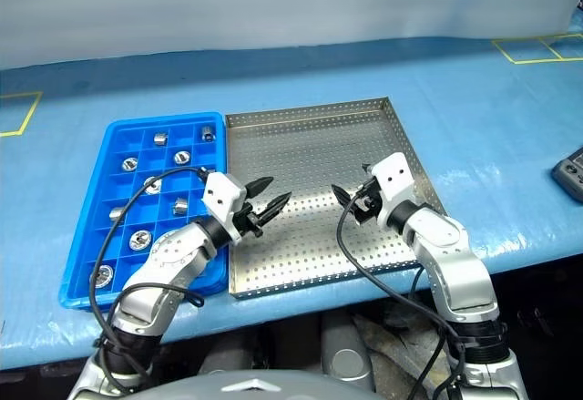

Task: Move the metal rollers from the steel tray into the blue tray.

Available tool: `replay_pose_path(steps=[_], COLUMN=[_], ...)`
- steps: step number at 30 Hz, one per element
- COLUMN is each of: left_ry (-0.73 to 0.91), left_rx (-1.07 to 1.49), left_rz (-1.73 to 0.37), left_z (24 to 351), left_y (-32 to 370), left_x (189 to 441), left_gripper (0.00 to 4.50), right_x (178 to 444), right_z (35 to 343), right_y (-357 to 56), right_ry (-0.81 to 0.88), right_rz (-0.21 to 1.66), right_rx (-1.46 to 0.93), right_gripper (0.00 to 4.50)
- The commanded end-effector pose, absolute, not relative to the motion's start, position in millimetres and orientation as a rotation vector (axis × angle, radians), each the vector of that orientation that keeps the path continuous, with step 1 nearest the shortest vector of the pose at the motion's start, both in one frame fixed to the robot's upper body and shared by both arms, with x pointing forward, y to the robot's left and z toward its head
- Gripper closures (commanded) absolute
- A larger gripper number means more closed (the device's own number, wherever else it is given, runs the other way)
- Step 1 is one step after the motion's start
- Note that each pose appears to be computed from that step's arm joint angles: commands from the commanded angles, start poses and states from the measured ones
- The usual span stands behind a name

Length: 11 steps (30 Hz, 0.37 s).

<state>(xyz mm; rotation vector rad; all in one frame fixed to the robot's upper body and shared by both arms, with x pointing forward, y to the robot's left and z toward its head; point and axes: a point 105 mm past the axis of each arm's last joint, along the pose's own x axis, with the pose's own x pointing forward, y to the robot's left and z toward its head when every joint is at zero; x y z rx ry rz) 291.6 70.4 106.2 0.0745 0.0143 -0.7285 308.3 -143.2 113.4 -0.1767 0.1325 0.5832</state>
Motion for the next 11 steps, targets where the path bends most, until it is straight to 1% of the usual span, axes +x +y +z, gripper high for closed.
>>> replay_pose_path(steps=[1,6,11], left_ry=[-0.043,-0.065,-0.08], left_rx=[0.09,0.103,0.102], left_rz=[-0.707,-0.669,-0.662], left_z=[118.6,120.2,122.4], left_y=[72.4,74.2,70.8], left_x=[290.6,292.5,295.6], left_gripper=[1.91,1.91,1.91], right_x=[308.9,312.2,315.5], right_z=[121.0,117.3,121.9], right_y=[-141.7,-138.2,-134.9], right_ry=[0.09,0.092,0.069], right_rz=[0.596,0.607,0.612], right_rx=[-0.179,-0.187,-0.196], right_gripper=[0.38,0.38,0.38])
